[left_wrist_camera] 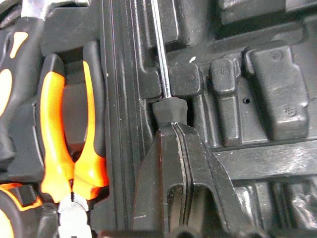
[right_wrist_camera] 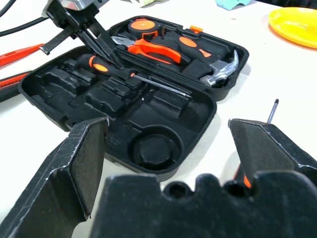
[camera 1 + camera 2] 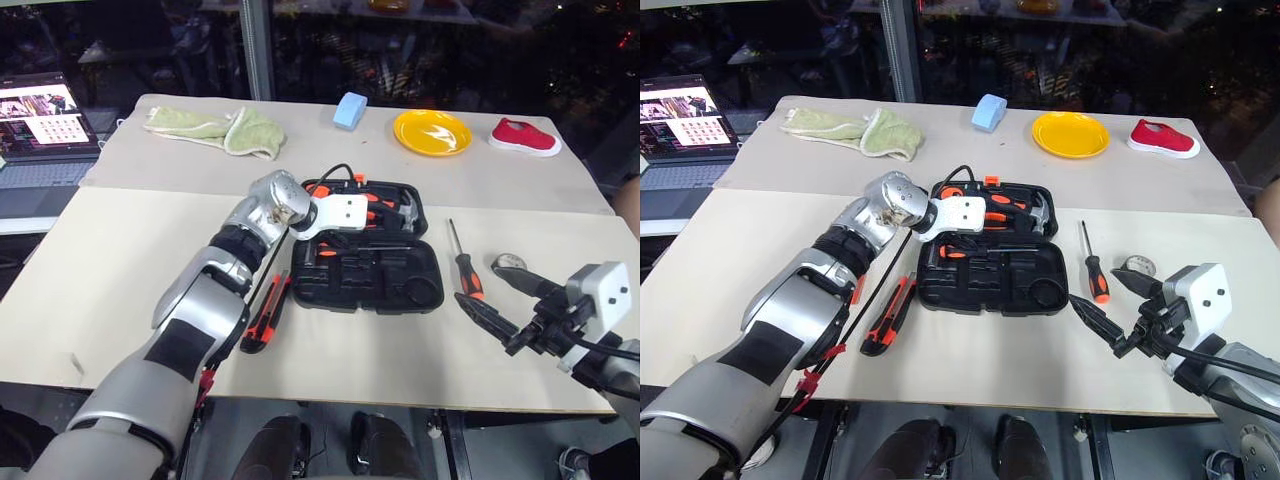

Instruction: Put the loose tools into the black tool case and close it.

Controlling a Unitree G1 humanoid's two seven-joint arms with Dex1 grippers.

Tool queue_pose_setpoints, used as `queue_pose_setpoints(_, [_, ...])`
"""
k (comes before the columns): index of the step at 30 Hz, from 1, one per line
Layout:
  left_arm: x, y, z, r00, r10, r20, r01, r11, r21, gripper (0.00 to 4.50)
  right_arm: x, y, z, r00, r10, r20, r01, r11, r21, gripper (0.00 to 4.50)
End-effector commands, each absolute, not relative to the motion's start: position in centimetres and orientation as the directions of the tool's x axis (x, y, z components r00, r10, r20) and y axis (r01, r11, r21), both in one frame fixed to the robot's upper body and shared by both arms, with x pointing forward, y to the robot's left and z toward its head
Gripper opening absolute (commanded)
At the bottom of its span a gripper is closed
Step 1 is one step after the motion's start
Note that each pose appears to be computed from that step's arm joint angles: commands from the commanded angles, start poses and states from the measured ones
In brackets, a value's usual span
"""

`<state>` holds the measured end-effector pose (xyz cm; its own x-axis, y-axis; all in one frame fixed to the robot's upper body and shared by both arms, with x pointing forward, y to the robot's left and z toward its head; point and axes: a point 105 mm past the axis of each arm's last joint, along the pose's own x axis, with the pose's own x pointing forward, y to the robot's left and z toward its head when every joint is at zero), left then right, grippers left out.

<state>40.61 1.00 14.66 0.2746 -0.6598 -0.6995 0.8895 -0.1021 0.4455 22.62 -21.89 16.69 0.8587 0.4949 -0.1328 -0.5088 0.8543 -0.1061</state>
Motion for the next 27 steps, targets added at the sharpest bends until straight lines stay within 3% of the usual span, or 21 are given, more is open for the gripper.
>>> queue_pose_setpoints(1, [40.6,0.9,15.6,0.266,-0.716,-0.645,0.908,-0.040,0.418,0.04,22.4,-22.2,17.9,0.877,0.473,-0.087,-0.481,0.864,-0.150,4.50])
queue_pose_setpoints(5, [40.6,1.3,19.6,0.248,-0.856,-0.453,0.932,0.083,0.353,0.04,22.6,-23.0,18.1,0.902,0.426,-0.068,-0.432,0.890,-0.147,4.50])
queue_pose_setpoints(8, [38.8,3.7,21.6,0.122,-0.919,-0.375,0.963,0.018,0.269,0.04,22.7,-24.4,18.1,0.942,0.332,-0.054,-0.337,0.930,-0.147,4.50])
queue_pose_setpoints(14, [33.4,8.9,24.1,-0.057,-0.964,-0.258,0.995,-0.077,0.068,1.70,19.4,-29.3,16.7,0.991,0.069,-0.118,-0.083,0.990,-0.118,4.50])
queue_pose_setpoints(21, [29.8,10.0,25.8,-0.074,-0.983,-0.166,0.995,-0.083,0.048,4.28,15.0,-32.6,16.6,0.975,-0.053,-0.214,0.026,0.991,-0.130,4.50])
queue_pose_setpoints(22, [29.6,10.1,25.9,-0.064,-0.984,-0.167,0.996,-0.074,0.051,4.47,14.8,-32.8,16.5,0.973,-0.056,-0.225,0.027,0.991,-0.130,4.50])
queue_pose_setpoints(27, [28.8,10.8,25.9,-0.046,-0.981,-0.186,0.996,-0.059,0.066,4.47,17.2,-32.5,16.0,0.973,0.009,-0.229,-0.035,0.993,-0.112,4.50])
